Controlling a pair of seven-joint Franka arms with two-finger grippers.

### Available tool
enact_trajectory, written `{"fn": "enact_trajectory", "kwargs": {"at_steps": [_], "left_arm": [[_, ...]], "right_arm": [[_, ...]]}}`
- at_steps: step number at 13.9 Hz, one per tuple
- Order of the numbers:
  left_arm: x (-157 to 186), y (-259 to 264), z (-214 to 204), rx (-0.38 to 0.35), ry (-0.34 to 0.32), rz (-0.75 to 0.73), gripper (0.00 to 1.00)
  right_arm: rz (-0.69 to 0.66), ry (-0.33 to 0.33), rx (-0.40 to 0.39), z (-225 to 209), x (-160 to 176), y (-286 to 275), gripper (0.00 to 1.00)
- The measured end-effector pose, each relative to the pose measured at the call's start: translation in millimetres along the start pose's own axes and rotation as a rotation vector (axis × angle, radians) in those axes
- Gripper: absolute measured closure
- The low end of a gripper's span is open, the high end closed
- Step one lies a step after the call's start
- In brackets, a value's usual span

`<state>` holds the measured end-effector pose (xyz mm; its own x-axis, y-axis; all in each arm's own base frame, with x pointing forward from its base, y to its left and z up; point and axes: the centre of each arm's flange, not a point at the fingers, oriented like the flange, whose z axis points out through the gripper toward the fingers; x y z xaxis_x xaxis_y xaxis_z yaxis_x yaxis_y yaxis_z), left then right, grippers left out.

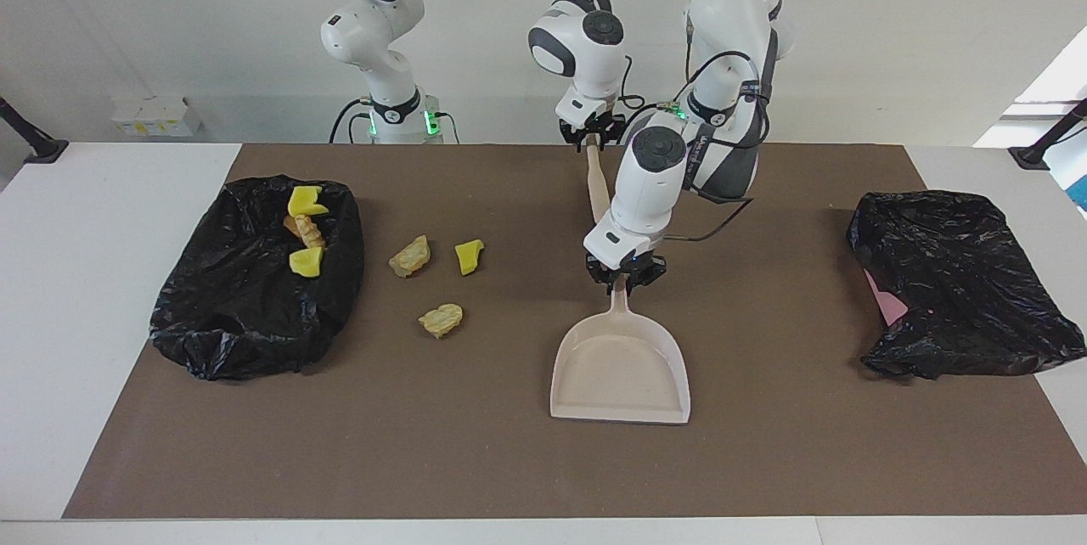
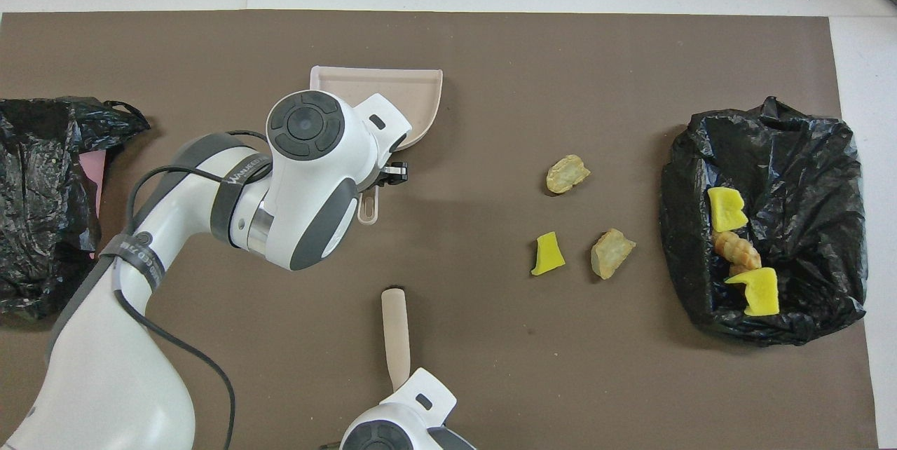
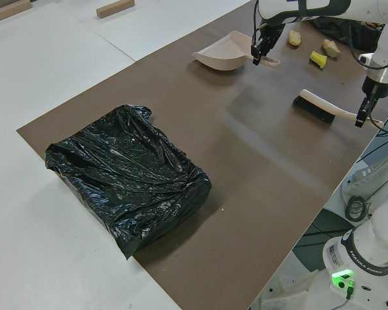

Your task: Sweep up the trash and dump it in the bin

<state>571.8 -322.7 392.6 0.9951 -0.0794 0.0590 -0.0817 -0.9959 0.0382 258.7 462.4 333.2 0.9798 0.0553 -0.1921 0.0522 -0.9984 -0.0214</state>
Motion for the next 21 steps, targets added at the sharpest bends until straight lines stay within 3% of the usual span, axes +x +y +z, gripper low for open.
{"fn": "enact_trajectory", "kwargs": {"at_steps": [5,8,10,15,21], "left_arm": [[8,-37,-44,0.008,0.001,0.105,0.69],[3,-65,-66,0.022,-0.051,0.261,0.69],[-5,-79,-72,0.026,-0.11,0.4,0.69],[-34,-99,-52,0.013,-0.208,0.623,0.69],[-59,-106,-43,-0.024,-0.208,0.983,0.69]], "right_arm": [[0.059,-0.018,-0.012,-45,11,31,0.74],[0.155,-0.048,-0.034,-89,30,84,0.74],[0.184,-0.053,-0.098,-102,36,113,0.74],[0.299,-0.06,-0.244,-96,72,185,0.74],[0.399,-0.069,-0.335,-76,98,256,0.74]]}}
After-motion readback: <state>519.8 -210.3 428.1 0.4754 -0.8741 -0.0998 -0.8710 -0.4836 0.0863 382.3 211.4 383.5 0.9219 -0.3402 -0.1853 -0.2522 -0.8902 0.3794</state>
